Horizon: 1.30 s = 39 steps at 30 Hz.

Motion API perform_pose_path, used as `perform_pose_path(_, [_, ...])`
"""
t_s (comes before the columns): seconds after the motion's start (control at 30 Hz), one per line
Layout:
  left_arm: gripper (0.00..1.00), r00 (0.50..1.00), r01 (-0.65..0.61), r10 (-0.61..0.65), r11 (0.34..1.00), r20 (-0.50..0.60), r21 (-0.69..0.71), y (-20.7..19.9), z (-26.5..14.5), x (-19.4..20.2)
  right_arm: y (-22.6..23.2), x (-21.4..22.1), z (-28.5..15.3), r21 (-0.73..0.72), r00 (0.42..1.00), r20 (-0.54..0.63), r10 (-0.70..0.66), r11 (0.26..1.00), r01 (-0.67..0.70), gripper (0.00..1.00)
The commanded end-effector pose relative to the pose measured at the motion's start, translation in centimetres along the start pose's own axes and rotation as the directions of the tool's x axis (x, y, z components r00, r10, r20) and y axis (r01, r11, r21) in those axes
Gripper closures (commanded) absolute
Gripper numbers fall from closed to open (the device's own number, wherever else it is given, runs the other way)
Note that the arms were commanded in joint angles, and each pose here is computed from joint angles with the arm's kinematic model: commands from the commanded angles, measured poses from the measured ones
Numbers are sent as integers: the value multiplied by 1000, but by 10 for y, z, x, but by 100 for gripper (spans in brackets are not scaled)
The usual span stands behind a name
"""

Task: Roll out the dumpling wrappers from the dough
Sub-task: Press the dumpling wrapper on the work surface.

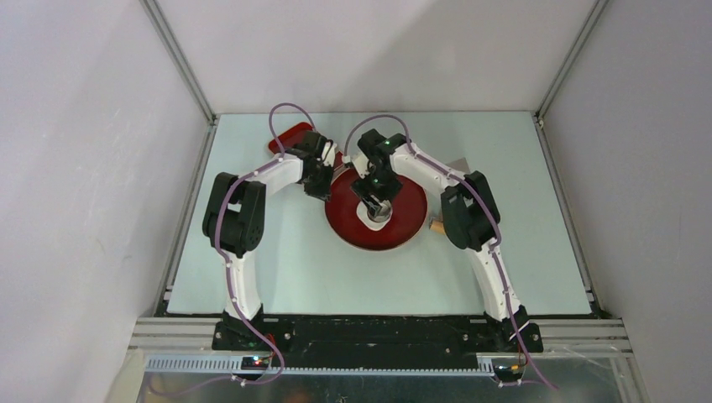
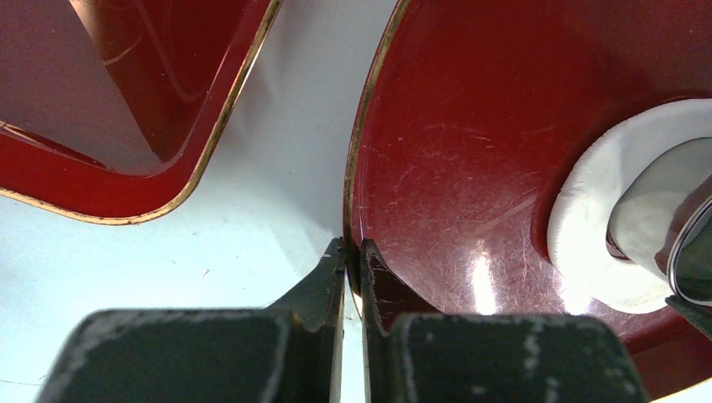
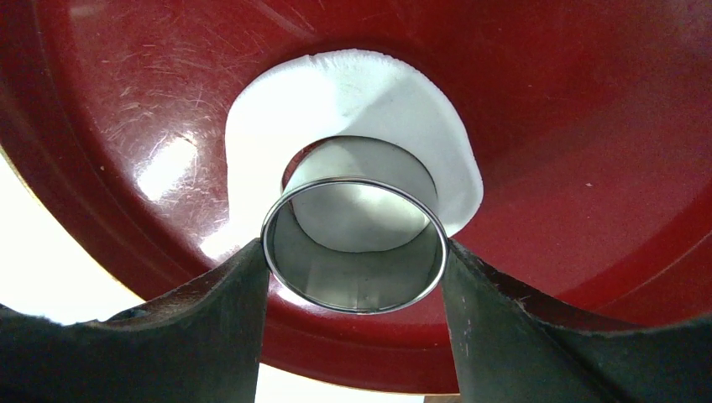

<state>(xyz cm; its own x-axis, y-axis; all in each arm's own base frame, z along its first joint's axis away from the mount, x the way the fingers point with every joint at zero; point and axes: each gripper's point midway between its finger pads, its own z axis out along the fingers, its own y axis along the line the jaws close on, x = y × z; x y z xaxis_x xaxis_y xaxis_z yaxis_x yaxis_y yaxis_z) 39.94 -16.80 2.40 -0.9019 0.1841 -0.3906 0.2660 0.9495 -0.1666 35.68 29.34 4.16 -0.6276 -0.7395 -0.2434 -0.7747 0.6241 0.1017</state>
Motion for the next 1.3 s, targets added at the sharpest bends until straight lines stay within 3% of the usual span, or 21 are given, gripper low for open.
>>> perform_pose_path(0.0, [98,1000,-25,25,997,-10,-76,20,0,0,34,35,35,-188,988,-146,57,979,-84,59])
perform_pose_path(0.2, [96,1000,-25,25,997,-8,-72,19,-1,0,36,37,40,-196,991,-128,43,978,-67,59])
perform_pose_path(0.57, [96,1000,-26,26,997,-9,-71,18,-1,0,-4,35,38,68,998,-70,10,998,-5,57])
perform_pose_path(1.0, [95,1000,-25,25,997,-7,-75,19,-1,0,16,20,7,-33,999,-9,-39,999,39,34])
perform_pose_path(1.27, [92,1000,-25,25,997,-8,-75,20,-1,0,15,17,2,-10,999,-3,-51,999,51,33])
